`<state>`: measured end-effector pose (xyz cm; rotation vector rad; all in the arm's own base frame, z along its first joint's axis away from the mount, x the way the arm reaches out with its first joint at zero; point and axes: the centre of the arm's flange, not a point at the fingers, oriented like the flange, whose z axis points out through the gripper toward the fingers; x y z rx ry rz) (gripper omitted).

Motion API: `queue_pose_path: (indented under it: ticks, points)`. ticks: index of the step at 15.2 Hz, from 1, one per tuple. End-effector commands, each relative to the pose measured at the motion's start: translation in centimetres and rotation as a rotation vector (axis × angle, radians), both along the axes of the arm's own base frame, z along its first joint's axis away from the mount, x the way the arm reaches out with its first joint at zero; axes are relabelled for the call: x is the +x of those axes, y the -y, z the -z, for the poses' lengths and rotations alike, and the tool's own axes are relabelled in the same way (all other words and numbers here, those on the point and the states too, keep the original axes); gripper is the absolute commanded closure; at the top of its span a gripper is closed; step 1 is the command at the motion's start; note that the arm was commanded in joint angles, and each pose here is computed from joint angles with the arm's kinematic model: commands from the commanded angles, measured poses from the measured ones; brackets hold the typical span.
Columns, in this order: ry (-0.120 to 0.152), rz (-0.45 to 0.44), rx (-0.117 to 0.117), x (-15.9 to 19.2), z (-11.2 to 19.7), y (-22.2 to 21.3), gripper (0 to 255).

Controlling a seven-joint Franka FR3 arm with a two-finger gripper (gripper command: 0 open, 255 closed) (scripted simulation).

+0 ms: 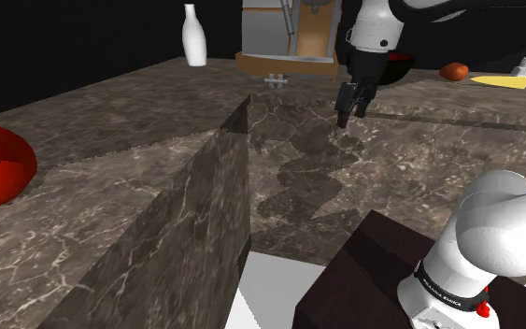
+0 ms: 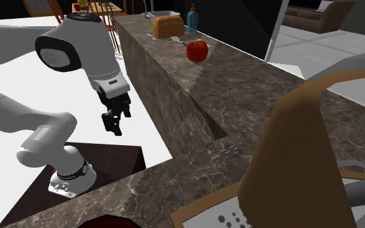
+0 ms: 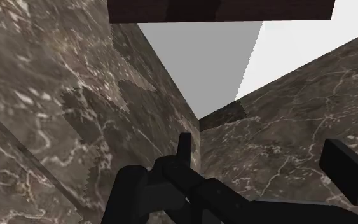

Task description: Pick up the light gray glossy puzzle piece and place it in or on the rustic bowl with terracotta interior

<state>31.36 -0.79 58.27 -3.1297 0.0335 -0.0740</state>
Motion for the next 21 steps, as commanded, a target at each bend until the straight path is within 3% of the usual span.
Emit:
queue_pose_path:
  ticks: [1, 11, 21]
  points:
    - [0.000, 0.000, 0.000, 0.0, 0.0, 0.0, 0]
    - [0.160, 0.290, -0.126, 11.0, -0.2, -2.0, 0]
    - [0.320, 0.580, -0.251, 21.9, -2.1, -1.0, 0]
